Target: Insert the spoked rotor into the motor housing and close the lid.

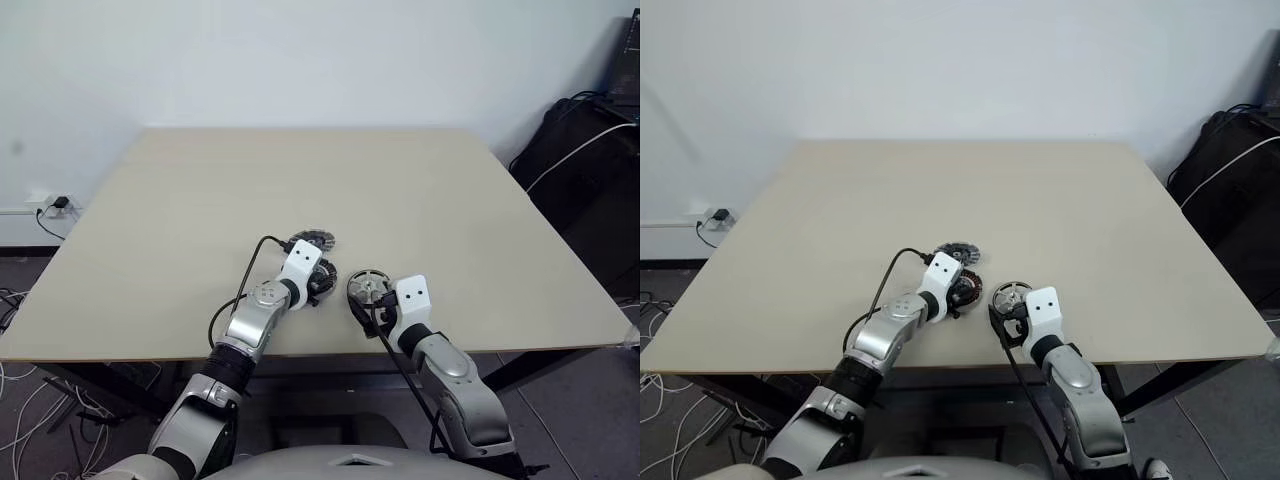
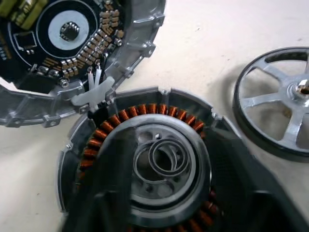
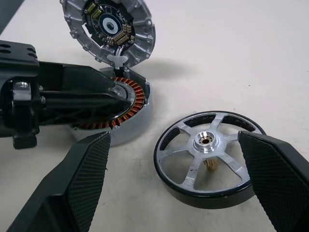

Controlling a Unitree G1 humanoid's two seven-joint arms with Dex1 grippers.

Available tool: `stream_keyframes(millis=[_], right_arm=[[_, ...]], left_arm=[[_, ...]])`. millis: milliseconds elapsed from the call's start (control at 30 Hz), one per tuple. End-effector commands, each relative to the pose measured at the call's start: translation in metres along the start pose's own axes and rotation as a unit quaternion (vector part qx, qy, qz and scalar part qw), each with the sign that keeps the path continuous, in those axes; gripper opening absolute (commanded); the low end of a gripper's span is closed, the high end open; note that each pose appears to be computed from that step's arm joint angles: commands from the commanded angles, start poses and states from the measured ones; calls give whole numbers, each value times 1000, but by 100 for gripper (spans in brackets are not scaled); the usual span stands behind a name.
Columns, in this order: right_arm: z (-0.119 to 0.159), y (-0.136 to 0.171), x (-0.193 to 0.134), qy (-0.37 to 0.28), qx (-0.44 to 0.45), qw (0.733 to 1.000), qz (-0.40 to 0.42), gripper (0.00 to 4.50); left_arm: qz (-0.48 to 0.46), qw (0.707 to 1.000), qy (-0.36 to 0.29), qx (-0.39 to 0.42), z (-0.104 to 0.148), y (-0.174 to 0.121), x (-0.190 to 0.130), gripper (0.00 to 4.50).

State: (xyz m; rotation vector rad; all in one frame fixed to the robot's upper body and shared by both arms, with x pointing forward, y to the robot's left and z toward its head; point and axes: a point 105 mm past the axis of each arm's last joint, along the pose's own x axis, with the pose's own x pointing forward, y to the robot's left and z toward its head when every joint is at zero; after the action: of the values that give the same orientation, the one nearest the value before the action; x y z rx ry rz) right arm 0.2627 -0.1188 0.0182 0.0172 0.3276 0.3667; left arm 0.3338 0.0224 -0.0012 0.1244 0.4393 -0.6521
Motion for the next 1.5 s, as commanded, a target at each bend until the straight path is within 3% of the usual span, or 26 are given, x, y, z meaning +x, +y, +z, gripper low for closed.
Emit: stream_keyframes(millis=[33,167,200,267,433,700,833,1200,1500], right_arm=[[16,-1,0,-32,-9,999,0,450],[16,0,0,-32,-9,999,2,450],[16,0,0,-32,-9,999,3,450],[17,1,1,-32,-10,999,5,450],[19,4,3,-33,-12,999,12,450],[24,9,11,-17,-33,999,26,450],[27,11,21,-2,-47,999,23,361],[33,27,59,54,-92,994,33,2],[25,38,72,105,-110,986,63,2]], left_arm=[[-4,997,-70,9,37,-4,-8,231],[-8,996,-92,-1,44,-8,-20,231],[-9,995,-95,-3,44,-8,-23,213],[-9,995,-99,-6,44,-9,-29,169],[13,995,-97,-12,35,-3,-46,8],[90,989,-112,-44,18,22,-80,1],[112,986,-121,-38,6,23,-93,0],[78,993,-82,-32,-32,2,-99,0],[70,994,-74,-29,-37,-1,-100,0]])
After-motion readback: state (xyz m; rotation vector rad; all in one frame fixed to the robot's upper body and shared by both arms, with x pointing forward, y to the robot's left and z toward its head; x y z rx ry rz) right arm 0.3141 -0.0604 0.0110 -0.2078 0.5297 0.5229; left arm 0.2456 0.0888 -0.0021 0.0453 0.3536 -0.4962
